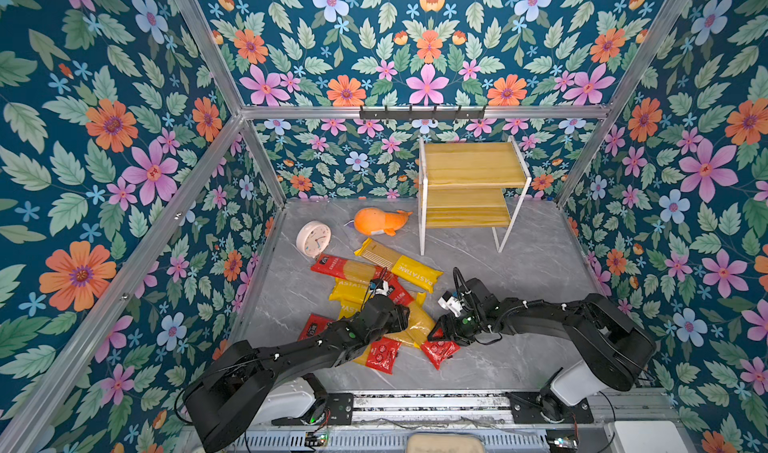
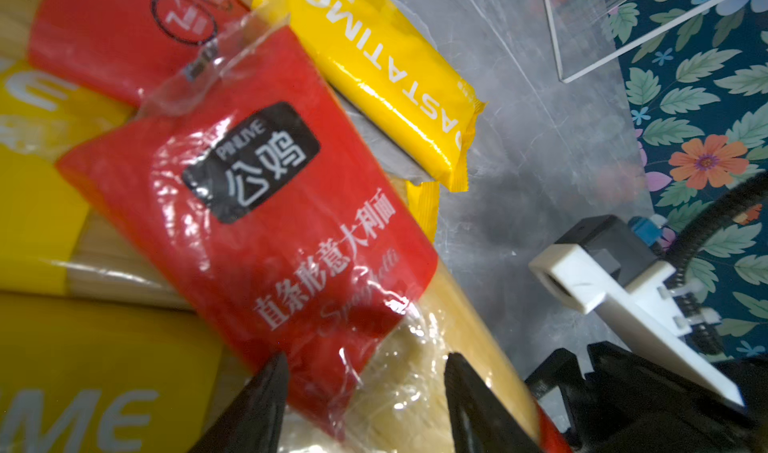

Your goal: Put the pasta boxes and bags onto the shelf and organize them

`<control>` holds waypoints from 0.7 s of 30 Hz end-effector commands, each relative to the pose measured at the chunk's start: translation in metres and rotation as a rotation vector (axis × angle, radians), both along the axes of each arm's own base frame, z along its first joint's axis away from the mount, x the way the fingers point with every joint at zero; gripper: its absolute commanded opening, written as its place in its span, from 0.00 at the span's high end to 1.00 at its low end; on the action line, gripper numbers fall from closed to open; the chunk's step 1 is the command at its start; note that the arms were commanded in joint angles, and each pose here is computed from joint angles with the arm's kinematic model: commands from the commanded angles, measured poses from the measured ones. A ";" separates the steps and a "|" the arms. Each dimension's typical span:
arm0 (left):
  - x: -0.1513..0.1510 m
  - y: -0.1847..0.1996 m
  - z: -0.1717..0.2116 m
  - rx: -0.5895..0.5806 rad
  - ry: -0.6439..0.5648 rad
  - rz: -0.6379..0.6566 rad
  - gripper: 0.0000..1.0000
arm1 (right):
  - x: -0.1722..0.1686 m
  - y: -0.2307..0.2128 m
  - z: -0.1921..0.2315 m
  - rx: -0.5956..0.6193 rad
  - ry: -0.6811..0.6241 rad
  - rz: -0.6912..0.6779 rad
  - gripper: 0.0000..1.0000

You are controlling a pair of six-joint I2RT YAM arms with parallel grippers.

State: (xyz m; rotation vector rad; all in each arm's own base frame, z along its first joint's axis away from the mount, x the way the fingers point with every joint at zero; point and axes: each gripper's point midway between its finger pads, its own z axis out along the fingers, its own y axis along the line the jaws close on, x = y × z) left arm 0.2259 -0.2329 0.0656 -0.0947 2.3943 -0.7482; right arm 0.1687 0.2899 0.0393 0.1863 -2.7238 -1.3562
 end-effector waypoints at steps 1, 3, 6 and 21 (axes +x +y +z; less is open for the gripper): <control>0.002 0.002 0.004 -0.013 -0.002 0.027 0.37 | 0.002 0.013 0.017 0.110 -0.012 0.021 0.51; 0.004 0.003 0.013 -0.024 -0.023 0.031 0.38 | 0.001 0.011 0.020 0.110 -0.032 0.021 0.63; 0.009 0.004 0.034 -0.066 -0.045 0.032 0.38 | 0.001 0.010 0.033 0.136 -0.074 0.017 0.73; 0.049 0.022 0.146 -0.425 -0.200 0.049 0.19 | 0.045 0.017 0.154 0.363 -0.602 -0.079 0.90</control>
